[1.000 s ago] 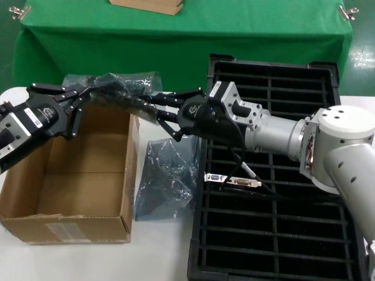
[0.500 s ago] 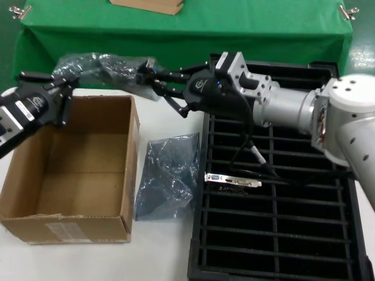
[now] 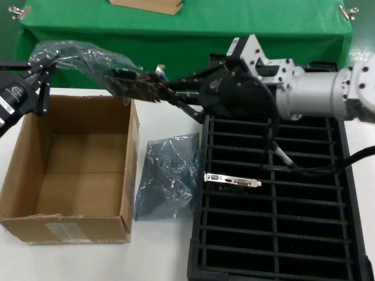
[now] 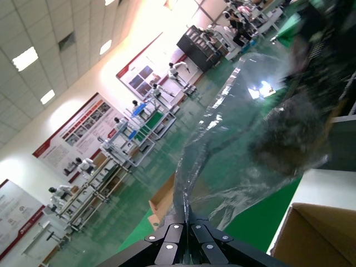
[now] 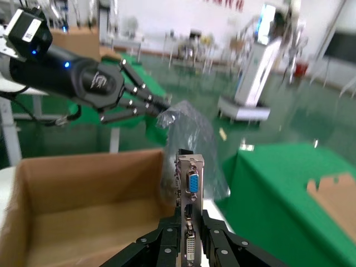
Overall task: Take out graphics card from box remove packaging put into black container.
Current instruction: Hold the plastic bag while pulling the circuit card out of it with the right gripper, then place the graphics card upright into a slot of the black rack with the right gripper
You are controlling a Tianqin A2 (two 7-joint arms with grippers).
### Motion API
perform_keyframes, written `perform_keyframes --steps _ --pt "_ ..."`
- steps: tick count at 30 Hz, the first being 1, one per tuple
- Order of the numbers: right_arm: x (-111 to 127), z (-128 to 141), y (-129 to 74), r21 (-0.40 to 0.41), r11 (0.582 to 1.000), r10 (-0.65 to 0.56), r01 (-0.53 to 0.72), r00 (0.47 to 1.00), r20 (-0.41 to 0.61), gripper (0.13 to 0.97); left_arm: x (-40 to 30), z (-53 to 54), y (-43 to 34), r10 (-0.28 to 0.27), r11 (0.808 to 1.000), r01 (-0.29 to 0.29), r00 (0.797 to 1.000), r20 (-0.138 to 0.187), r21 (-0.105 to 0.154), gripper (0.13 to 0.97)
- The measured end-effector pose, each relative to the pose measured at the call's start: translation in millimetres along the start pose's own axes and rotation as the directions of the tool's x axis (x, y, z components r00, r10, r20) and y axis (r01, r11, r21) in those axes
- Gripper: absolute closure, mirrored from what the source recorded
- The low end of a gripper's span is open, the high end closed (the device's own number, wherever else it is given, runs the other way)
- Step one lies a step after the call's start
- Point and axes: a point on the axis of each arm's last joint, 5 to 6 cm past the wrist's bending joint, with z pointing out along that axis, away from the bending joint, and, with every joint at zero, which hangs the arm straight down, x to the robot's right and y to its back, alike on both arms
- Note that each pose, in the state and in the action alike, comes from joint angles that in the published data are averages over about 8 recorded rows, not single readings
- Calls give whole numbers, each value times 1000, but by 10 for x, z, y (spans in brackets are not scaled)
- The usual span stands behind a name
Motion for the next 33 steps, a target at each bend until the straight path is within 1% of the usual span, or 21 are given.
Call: perform_keyframes --steps 4,8,14,20,23,26,30,33 --pt "13 -173 -192 -103 993 53 -51 999 14 902 18 -2 22 -16 1000 16 1000 16 9 958" --pt "108 -318 -420 -227 966 128 -121 992 17 902 35 2 25 -45 999 45 998 39 19 958" --pt "365 -481 -792 -398 896 217 -197 976 5 902 64 16 13 -108 994 106 990 85 32 958" --pt "676 -567 -1099 -536 819 241 -206 971 -5 902 97 27 -26 -178 983 172 975 131 57 958" --pt "800 -554 -1184 -604 778 222 -172 975 8 902 126 18 -53 -215 976 207 966 142 72 958" --pt "895 -519 -1219 -671 731 194 -120 980 36 902 164 -6 -78 -255 966 244 956 142 87 958" --pt "990 -479 -1205 -740 670 174 -59 982 80 902 211 -54 -102 -305 951 293 943 130 103 958" --pt "1045 -454 -1170 -770 638 172 -25 979 111 902 238 -93 -115 -336 940 324 935 117 111 958"
